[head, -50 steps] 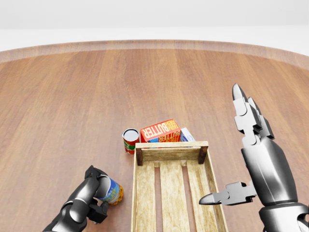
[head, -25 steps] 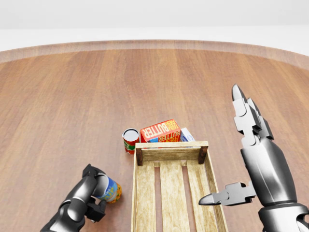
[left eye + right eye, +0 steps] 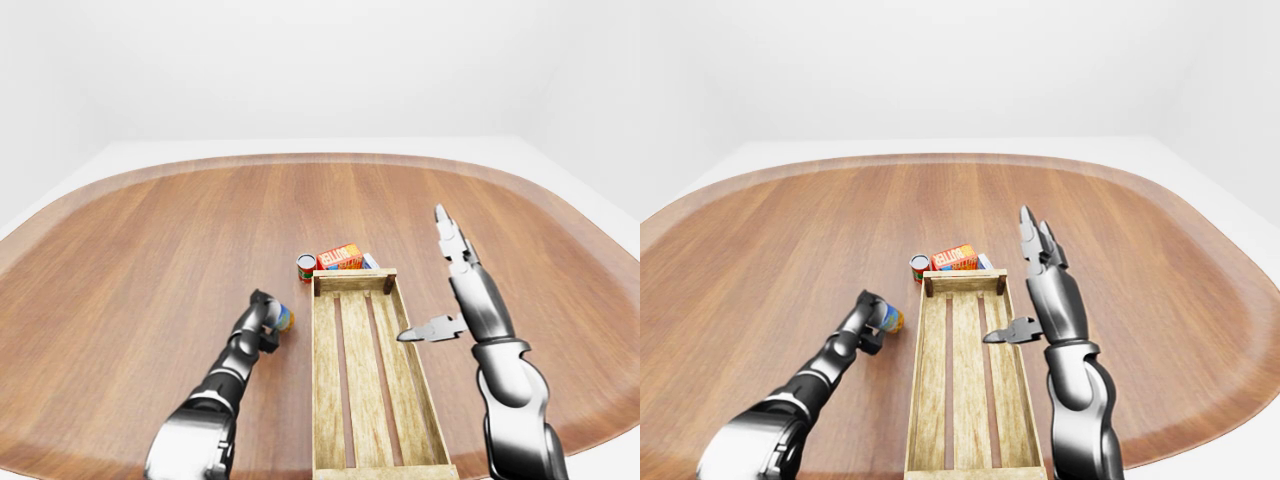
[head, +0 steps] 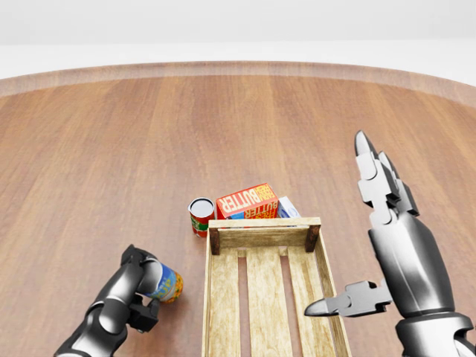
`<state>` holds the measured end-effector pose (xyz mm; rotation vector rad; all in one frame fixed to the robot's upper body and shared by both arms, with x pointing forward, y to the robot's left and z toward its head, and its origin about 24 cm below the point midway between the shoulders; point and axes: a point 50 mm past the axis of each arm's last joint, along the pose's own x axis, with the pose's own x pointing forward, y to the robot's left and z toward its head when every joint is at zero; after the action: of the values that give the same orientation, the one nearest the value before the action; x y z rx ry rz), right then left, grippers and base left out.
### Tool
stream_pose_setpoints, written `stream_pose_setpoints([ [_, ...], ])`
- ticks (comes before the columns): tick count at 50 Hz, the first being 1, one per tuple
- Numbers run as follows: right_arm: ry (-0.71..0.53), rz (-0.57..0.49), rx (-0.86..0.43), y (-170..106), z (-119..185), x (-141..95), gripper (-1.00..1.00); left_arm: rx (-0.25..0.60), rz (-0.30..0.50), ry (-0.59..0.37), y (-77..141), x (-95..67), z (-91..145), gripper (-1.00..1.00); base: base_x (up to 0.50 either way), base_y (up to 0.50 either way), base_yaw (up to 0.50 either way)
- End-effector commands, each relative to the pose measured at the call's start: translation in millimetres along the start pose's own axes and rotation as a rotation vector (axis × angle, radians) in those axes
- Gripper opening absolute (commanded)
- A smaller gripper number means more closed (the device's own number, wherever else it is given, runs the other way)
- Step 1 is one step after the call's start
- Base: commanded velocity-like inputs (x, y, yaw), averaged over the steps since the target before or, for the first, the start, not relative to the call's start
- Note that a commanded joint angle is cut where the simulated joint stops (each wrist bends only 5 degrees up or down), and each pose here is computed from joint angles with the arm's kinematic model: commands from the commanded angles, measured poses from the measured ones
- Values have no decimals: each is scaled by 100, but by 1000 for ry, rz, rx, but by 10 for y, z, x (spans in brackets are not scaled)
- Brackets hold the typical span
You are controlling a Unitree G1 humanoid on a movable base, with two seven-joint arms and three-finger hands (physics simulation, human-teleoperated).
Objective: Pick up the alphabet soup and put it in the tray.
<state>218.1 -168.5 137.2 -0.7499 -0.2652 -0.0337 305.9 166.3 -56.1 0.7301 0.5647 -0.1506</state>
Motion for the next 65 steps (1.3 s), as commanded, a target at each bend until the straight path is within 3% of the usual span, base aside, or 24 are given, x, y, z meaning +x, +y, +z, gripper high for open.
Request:
stream_pose_setpoints([
  [1,0,3,1,10,1,2,100,-50,48,-19,110,19,62,-81,0,0,0],
  [41,5,-7,-3,-21,-16,2,100,-164,107,-122,317,-13,164,-80,0,0,0],
  [65,10,-3,-5,-3,-21,-3,100,-261,128,-273,455,-202,326,-74,0,0,0],
])
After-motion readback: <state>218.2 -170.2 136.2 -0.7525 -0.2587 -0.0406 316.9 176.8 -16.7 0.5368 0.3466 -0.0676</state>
